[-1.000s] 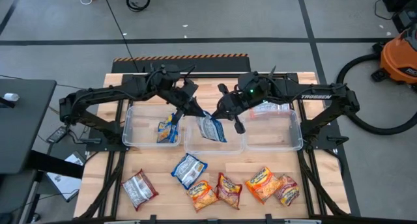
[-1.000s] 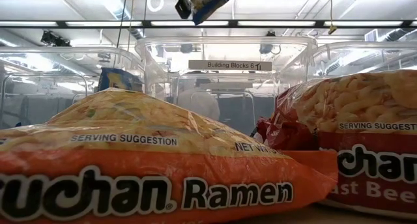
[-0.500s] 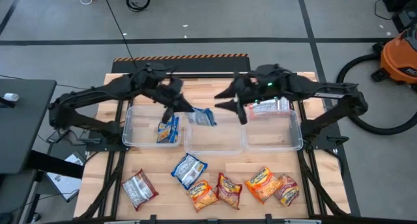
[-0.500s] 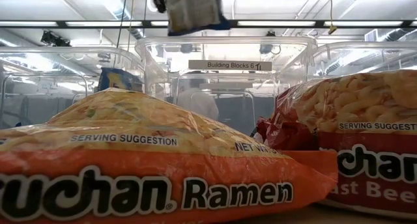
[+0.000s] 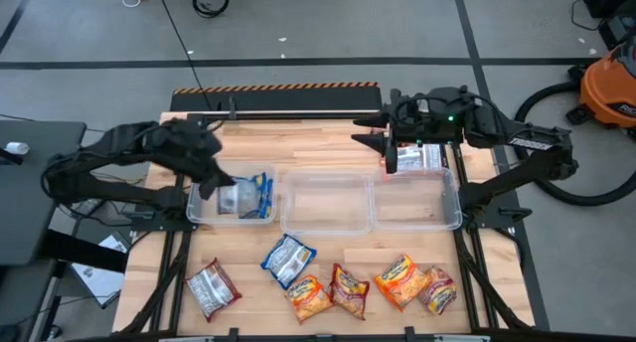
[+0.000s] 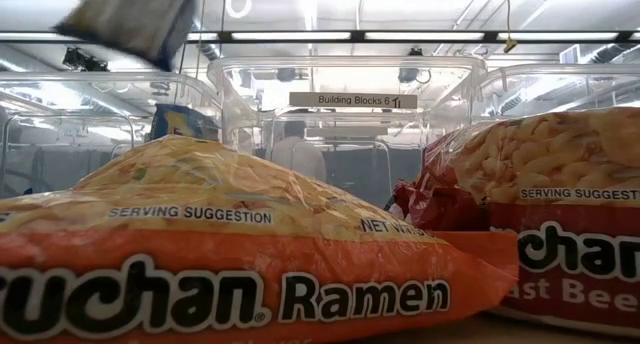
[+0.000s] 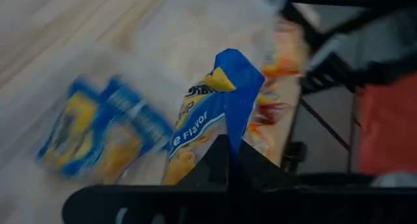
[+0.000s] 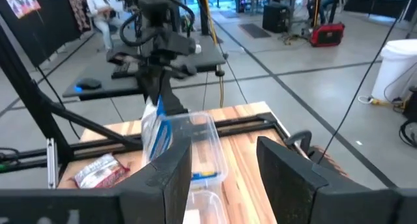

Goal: Sort Maruchan noodles
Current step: Put the blue noodle pack into the left transparent bin

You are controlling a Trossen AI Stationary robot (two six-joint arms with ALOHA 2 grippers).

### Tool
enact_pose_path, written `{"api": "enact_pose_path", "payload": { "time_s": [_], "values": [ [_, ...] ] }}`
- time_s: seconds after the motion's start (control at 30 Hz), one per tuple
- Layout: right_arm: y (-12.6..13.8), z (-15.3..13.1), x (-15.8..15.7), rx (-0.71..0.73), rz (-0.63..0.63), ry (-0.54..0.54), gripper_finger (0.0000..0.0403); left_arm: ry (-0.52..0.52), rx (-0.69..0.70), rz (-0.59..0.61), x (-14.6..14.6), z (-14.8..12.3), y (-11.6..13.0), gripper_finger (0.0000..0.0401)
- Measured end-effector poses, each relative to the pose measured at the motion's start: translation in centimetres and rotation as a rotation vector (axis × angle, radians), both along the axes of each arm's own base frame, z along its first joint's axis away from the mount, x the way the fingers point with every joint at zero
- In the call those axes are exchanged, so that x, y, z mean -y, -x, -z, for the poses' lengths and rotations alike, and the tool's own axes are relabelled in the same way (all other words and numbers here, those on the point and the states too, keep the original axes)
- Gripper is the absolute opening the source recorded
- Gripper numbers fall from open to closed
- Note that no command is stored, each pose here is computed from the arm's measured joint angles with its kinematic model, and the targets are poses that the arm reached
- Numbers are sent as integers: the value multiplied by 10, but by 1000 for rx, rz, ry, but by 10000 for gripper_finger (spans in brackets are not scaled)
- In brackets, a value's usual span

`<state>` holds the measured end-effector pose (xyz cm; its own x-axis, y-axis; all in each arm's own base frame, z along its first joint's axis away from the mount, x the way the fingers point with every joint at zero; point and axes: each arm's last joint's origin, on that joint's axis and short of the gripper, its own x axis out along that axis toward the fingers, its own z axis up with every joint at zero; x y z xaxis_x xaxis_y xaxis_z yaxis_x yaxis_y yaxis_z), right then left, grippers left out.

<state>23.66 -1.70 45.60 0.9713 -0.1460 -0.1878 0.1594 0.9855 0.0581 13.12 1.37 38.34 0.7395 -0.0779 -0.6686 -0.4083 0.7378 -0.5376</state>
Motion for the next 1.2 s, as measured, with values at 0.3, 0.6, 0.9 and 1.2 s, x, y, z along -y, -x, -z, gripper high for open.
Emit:
{"api": "enact_pose_path", "payload": {
  "time_s": [0.3, 0.6, 0.9, 1.2],
  "values": [
    [-3, 9, -9, -71, -14, -110, 178, -9, -279, -529, 1, 16, 43, 1],
    [-3, 10, -37, -66, -88, -280, 178, -57, -320, -814, -4, 21, 37, 4],
    [6, 10, -82, -70, -150, -345, 178, -48, -362, -911, 1, 28, 21, 3],
    [15, 9, -104, -45, -93, -274, 178, -62, -298, -1001, 25, 89, -2, 3]
  ]
}}
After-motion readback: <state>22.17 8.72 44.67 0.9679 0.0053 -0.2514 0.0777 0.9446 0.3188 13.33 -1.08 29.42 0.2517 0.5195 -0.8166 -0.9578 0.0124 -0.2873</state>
